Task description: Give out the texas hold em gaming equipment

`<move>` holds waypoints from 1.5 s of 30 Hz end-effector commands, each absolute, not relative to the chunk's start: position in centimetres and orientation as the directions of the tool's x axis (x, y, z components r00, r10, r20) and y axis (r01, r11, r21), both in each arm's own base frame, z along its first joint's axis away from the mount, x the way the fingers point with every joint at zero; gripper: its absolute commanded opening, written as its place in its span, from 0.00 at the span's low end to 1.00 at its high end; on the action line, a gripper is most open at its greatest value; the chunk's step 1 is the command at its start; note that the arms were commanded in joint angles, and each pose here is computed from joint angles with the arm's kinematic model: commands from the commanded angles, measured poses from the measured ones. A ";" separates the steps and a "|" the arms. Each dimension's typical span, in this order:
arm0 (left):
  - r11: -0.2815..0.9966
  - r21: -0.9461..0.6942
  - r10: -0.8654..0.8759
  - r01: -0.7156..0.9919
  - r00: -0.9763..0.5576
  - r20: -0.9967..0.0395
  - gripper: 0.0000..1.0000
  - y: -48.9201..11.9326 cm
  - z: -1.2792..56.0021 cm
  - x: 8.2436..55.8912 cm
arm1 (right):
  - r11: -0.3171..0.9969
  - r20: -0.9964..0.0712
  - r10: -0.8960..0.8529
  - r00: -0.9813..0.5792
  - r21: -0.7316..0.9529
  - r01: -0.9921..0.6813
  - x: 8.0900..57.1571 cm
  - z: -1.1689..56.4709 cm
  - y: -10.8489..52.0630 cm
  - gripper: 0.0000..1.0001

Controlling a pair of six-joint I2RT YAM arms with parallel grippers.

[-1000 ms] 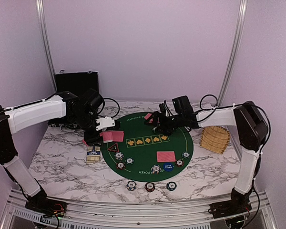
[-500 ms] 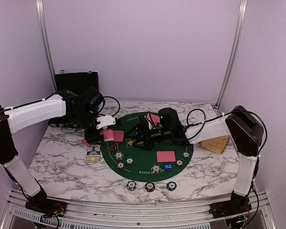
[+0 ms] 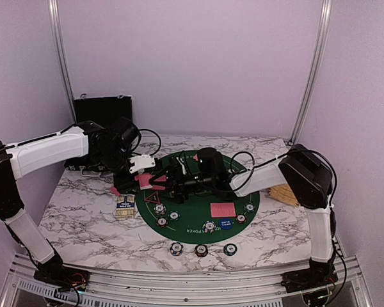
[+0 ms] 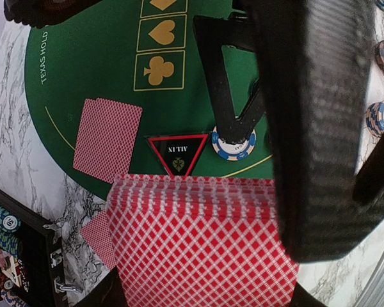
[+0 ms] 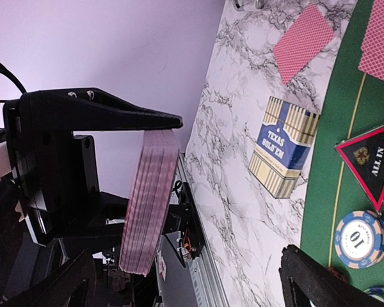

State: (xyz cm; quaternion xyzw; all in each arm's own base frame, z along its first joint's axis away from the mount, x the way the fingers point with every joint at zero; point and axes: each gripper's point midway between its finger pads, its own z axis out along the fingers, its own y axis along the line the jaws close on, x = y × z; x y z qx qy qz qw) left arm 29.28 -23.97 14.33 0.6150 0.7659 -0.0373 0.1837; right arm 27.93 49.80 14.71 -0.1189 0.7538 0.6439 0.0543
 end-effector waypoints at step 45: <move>0.244 0.137 0.908 0.960 -0.177 -0.381 0.00 -25.1 15.7 28.9 | 0.058 -0.138 -0.125 -0.983 0.988 -0.146 30.0 13.1 55.9 0.82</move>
